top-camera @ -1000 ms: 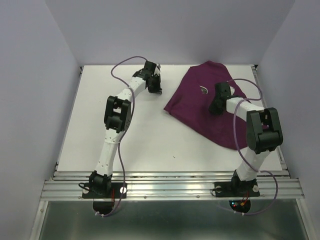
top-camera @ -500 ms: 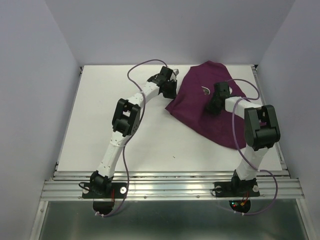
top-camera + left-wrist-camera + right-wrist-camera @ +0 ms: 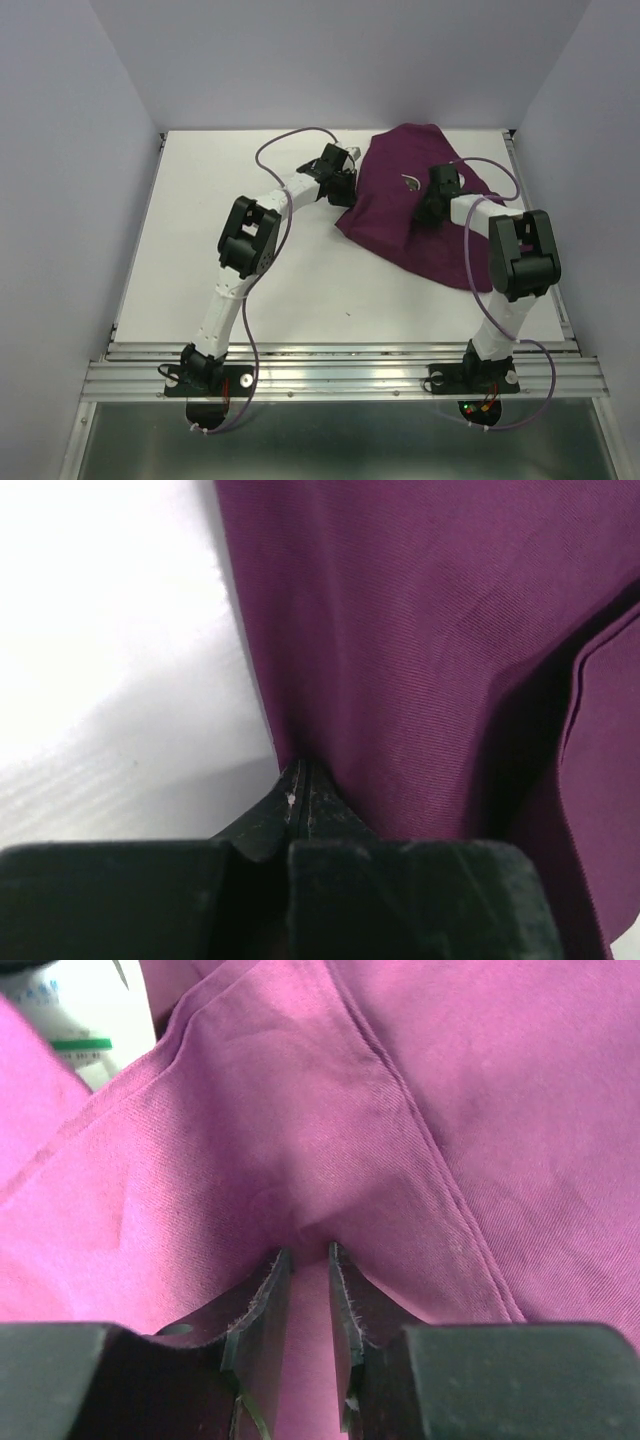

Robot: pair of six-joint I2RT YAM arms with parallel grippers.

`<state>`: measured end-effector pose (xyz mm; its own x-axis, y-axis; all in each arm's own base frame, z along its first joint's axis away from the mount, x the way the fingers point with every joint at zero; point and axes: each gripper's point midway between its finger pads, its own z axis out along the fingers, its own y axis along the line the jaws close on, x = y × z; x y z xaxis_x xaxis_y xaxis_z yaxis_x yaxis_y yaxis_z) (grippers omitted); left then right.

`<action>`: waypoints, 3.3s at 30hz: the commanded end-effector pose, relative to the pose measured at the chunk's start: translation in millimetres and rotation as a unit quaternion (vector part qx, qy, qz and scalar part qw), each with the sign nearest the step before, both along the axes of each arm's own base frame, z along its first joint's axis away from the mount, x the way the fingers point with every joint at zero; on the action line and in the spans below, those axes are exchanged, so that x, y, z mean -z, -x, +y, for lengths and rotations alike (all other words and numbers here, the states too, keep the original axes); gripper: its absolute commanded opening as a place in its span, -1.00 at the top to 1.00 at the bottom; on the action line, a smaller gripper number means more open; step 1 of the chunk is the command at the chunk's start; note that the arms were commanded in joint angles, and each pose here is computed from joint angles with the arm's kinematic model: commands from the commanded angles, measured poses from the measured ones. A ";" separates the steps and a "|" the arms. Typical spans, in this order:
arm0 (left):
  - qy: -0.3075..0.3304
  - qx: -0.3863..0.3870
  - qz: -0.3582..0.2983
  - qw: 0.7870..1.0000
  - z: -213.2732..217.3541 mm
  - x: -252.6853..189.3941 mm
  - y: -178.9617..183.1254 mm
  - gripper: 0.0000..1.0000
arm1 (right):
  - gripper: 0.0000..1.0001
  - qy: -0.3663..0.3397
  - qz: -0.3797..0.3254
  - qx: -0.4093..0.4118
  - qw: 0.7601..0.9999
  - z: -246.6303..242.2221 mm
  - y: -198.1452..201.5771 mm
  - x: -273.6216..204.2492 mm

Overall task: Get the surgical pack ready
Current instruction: Pack the surgical kit at the center of the board.

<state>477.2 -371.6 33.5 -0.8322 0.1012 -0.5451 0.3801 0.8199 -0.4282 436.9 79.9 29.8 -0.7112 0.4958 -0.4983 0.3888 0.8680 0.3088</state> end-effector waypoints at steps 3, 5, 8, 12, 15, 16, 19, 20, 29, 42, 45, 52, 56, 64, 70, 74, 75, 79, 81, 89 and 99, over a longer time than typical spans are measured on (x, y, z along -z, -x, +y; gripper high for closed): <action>0.017 0.037 0.011 0.999 -20.3 -26.6 54.4 1.00 | 0.44 -0.029 0.000 -0.041 0.999 14.0 10.1 15.2; 0.018 0.036 0.014 0.999 -17.7 -27.5 65.2 1.00 | 0.44 -0.040 -0.011 -0.056 0.998 19.2 10.6 11.3; 0.015 0.038 0.015 0.999 -13.9 -31.4 79.3 1.00 | 0.45 -0.043 -0.008 -0.063 0.997 20.8 16.4 11.5; 0.007 0.035 0.014 0.999 -6.1 -33.7 91.5 1.00 | 0.46 -0.040 0.007 -0.083 0.996 37.5 30.7 10.0; 0.002 0.034 0.017 0.999 0.4 -32.5 102.9 1.00 | 0.46 -0.044 0.016 -0.095 0.994 50.1 43.7 13.6; -0.005 0.031 0.020 0.999 6.5 -29.6 109.4 1.00 | 0.46 -0.048 0.014 -0.100 0.994 58.1 47.6 11.3; -0.035 0.021 0.018 0.999 22.3 -20.9 124.4 1.00 | 0.46 -0.058 0.023 -0.102 0.993 69.3 61.2 16.1; -0.039 0.020 0.020 0.999 26.5 -18.2 128.7 1.00 | 0.46 -0.060 0.021 -0.100 0.993 69.1 63.1 14.5; -0.078 -0.022 0.011 0.997 71.5 -22.9 157.9 1.00 | 0.46 -0.068 0.035 -0.107 0.991 81.3 108.6 13.3; -0.195 -0.134 -0.050 0.970 148.2 -91.3 149.6 0.36 | 0.34 0.061 -0.039 -0.055 0.996 22.4 81.1 -55.5; -0.166 -0.143 -0.065 0.974 151.5 -118.7 158.7 0.83 | 0.33 0.072 -0.047 -0.046 0.995 9.6 78.9 -64.0; 0.036 0.060 -0.040 0.997 84.5 -148.8 221.8 1.00 | 0.34 0.071 -0.036 -0.071 0.994 16.2 73.1 -59.8; 0.062 0.126 -0.033 0.989 58.2 -147.0 244.0 1.00 | 0.34 0.059 -0.029 -0.079 0.995 24.0 66.2 -56.0; -0.017 0.105 -0.019 0.994 55.7 -98.4 227.8 1.00 | 0.29 0.083 -0.021 -0.088 0.992 18.6 64.5 -48.6; -0.076 0.057 -0.022 0.995 65.9 -72.2 204.6 1.00 | -0.07 0.119 -0.012 -0.129 0.984 18.5 45.8 -43.9; -0.077 0.044 -0.022 0.996 64.1 -68.1 198.5 1.00 | -0.15 0.127 -0.006 -0.164 0.978 22.6 29.7 -36.4; -0.082 0.039 -0.021 0.996 65.2 -65.9 197.1 1.00 | -0.15 0.123 -0.015 -0.172 0.977 27.5 21.5 -42.3; -0.090 0.022 -0.014 0.996 67.6 -59.5 193.3 1.00 | -0.16 0.106 -0.026 -0.195 0.975 32.3 3.4 -47.3; -0.092 0.015 -0.015 0.996 69.1 -59.4 191.6 1.00 | -0.15 0.080 -0.022 -0.221 0.972 40.3 0.6 -42.2; -0.095 0.009 -0.018 0.995 71.6 -57.8 188.4 1.00 | -0.15 0.000 -0.024 -0.261 0.965 52.9 -8.4 -27.8; -0.094 0.013 -0.012 0.995 69.4 -51.5 189.2 1.00 | -0.01 -0.041 -0.020 -0.284 0.958 64.1 -1.1 -16.0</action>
<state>276.1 -299.3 74.7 -0.8305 0.2475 -0.4990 0.4158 0.8716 -0.2596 430.2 131.4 37.8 -0.8781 0.0919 -0.4696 -0.0887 0.9332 0.3484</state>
